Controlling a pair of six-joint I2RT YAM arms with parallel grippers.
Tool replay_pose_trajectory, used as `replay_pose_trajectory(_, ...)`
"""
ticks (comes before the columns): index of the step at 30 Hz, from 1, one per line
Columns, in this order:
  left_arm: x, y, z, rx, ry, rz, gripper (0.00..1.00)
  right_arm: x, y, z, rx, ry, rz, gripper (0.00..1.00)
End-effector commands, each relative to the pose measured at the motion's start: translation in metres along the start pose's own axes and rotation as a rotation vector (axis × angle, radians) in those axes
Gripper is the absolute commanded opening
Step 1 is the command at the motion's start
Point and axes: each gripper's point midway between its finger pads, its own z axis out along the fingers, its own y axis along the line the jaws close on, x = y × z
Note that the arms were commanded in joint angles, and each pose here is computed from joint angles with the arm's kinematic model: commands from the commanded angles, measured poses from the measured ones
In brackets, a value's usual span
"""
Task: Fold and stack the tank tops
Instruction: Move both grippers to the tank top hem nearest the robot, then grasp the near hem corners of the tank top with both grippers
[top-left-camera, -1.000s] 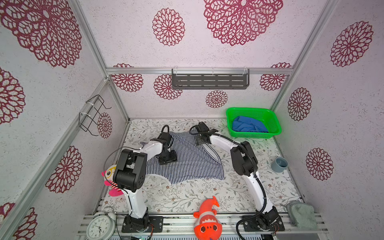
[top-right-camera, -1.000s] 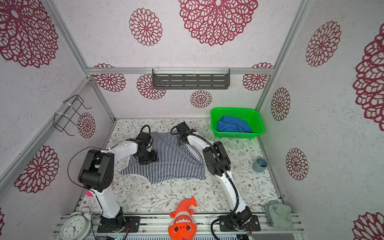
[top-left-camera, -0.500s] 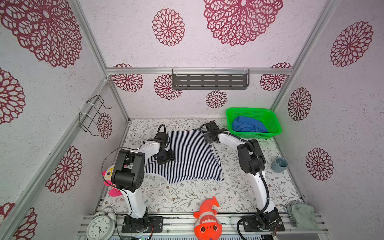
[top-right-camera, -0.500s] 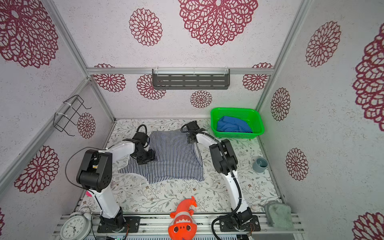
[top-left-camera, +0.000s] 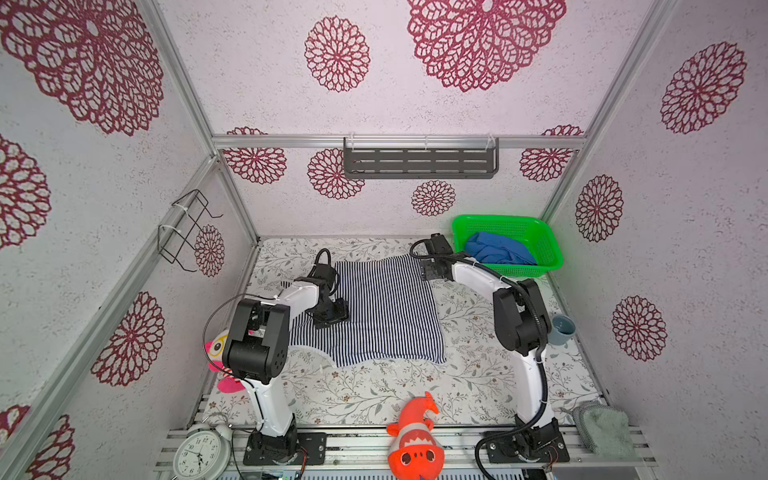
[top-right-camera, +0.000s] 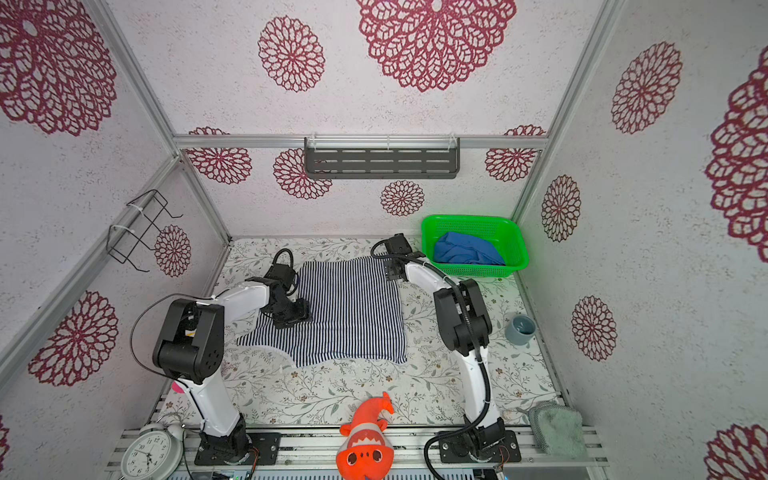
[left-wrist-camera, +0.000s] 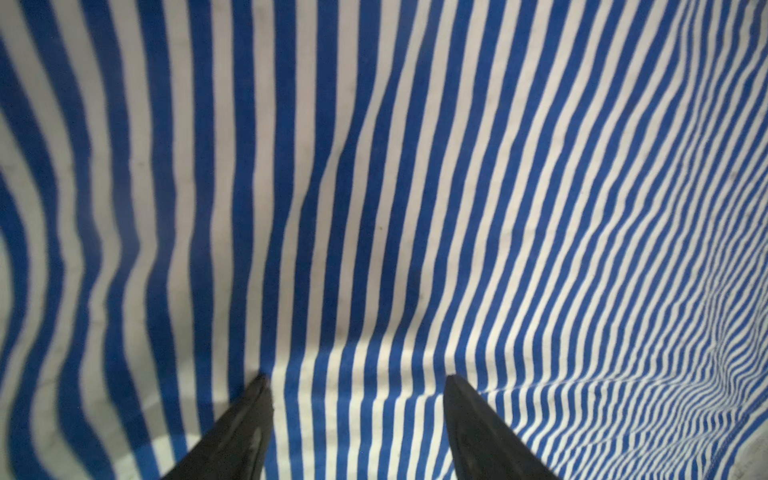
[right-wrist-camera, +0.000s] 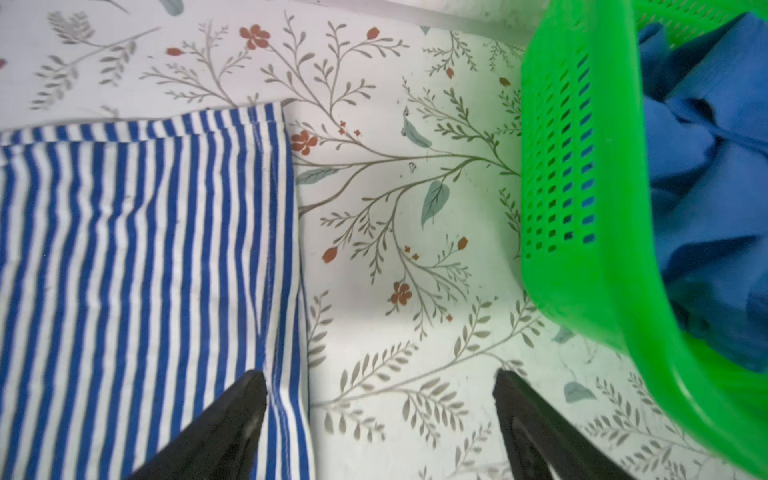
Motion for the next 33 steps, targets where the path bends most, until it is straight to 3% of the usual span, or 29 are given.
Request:
replay_pose_trajectory(1,-0.001,0.017,-0.022,-0.073,-0.034,0.005,0.69,-0.005,0.006,-0.051,-0.092,-0.020,0.003,0.88)
replay_pose_trajectory(9,0.055,0.039,-0.100,-0.174,-0.005,0.018,0.69,0.097,0.002,-0.115,-0.210,0.233,0.004,0.75)
replay_pose_trajectory(14,0.105,0.025,-0.125,-0.055,0.032,-0.080,0.63,0.168,0.009,-0.156,-0.274,0.392,0.060,0.63)
replay_pose_trajectory(20,0.143,0.003,-0.105,0.088,0.083,-0.190,0.58,0.212,0.020,-0.178,-0.335,0.466,0.114,0.48)
replay_pose_trajectory(25,0.147,-0.005,-0.080,0.141,0.065,-0.255,0.54,0.234,0.022,-0.180,-0.353,0.454,0.192,0.33)
replay_pose_trajectory(28,0.149,0.001,-0.070,0.106,0.085,-0.248,0.52,0.237,0.025,-0.178,-0.384,0.420,0.260,0.23)
replay_pose_trajectory(33,0.152,0.014,-0.056,0.049,0.082,-0.268,0.52,0.250,0.029,-0.172,-0.396,0.444,0.300,0.19)
